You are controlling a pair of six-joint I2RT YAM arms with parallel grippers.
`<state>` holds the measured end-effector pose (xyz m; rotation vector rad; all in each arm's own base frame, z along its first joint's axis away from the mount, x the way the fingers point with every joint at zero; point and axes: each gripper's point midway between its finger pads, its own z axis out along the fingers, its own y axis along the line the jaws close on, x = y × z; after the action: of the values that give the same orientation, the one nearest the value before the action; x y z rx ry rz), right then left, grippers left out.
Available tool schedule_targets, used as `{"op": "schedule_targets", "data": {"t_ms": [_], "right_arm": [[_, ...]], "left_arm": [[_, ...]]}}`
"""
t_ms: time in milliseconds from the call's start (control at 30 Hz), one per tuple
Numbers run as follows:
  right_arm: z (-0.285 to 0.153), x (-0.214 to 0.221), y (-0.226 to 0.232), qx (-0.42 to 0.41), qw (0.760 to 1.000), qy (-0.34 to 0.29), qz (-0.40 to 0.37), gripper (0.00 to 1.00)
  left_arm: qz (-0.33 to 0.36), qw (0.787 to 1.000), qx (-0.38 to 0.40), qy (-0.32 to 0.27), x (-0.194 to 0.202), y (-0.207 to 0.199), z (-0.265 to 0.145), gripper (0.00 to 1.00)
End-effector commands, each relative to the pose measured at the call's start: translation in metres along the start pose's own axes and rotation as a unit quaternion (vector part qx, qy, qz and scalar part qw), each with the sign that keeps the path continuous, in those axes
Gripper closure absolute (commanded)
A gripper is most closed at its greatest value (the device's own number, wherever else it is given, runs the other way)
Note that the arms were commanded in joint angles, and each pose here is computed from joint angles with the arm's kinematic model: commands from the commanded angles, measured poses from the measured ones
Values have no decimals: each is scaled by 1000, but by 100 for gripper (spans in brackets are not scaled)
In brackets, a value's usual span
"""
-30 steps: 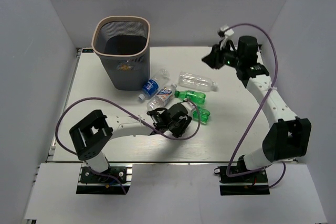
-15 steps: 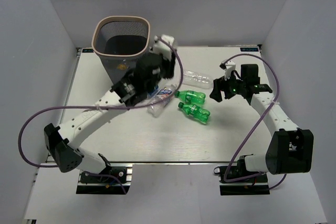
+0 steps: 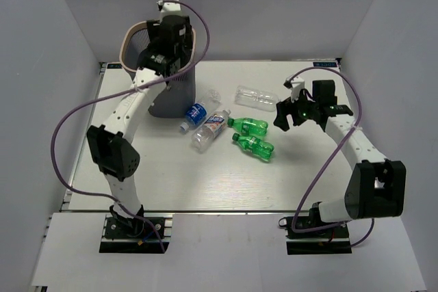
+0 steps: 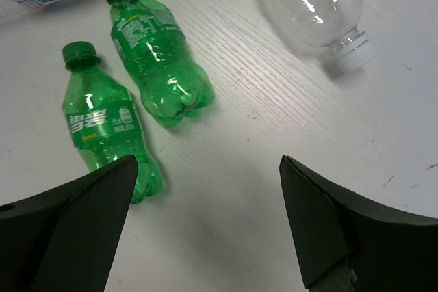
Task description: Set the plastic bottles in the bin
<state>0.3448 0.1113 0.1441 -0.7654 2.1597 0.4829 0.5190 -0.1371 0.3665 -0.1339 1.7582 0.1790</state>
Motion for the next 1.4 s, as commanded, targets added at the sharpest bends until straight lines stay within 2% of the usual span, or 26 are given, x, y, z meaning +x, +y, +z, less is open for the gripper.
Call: {"op": "schedule_targets", "data": {"t_ms": [0,133,233,267,300,333,367,400,467,500,533,567,600,633,667,700,800,833,1000,1067,1133,1167,1200,1300,1367], "right_arm": [[4,-28,-25,24,999,-15,-42,10],[9,-60,-48,30,992,-41,-112,10],[21,-75,-65,18,987,-38,-157,10],[30,-83,-75,12,982,-36,-185,10],[43,-69,-75,-22,985,-17,-170,10],[51,-73,-78,-37,985,-9,-171,10],[51,-89,-82,-39,979,-19,-198,10],[71,-70,-83,-71,977,1,-201,10],[75,-88,-87,-78,965,-10,-250,10],[91,-75,-88,-96,965,5,-245,10],[93,-81,-90,-99,960,3,-262,10],[95,-94,-90,-100,955,-4,-279,10],[116,-68,-92,-130,949,24,-287,10],[111,-89,-96,-127,946,12,-299,10],[123,-80,-95,-138,946,23,-294,10],[130,-87,-103,-125,947,21,-295,10],[146,-86,-108,-114,950,18,-288,10],[154,-78,-107,-118,951,27,-286,10],[173,-50,-95,-146,947,57,-281,10],[182,-32,-91,-155,947,76,-272,13],[189,-18,-89,-162,947,91,-263,24],[189,-13,-89,-167,946,94,-261,31],[189,-11,-85,-175,943,95,-267,48],[182,-7,-76,-201,940,90,-260,67],[165,-25,-66,-213,939,78,-260,74]], "left_arm": [[-29,999,-29,-4,-31,32,-2,1],[-27,999,4,-18,-45,29,-6,1],[-16,996,81,-28,-60,10,-29,1],[-5,989,147,-23,-57,-9,-46,1],[-2,983,181,-16,-51,-16,-55,1],[1,964,266,-11,-45,-42,-76,1],[11,953,301,19,-14,-52,-82,1],[6,929,370,3,-24,-60,-115,1],[10,901,431,51,19,-74,-139,1],[14,887,456,73,35,-79,-154,1],[13,863,498,85,43,-81,-177,1],[17,851,508,129,79,-82,-186,1],[20,842,517,152,96,-81,-198,1],[24,837,518,173,120,-75,-210,1],[25,836,516,186,132,-69,-216,1],[23,835,504,218,160,-61,-220,1],[15,843,487,229,177,-46,-235,1],[5,844,475,249,195,-41,-236,1],[-27,842,459,282,233,-35,-250,1],[-31,847,447,285,240,-33,-249,1],[-25,849,438,293,248,-33,-247,1],[-24,852,434,292,248,-32,-246,1],[-19,850,433,299,253,-34,-246,1],[1,851,427,305,263,-35,-242,1],[18,849,428,309,272,-35,-242,1]]}}
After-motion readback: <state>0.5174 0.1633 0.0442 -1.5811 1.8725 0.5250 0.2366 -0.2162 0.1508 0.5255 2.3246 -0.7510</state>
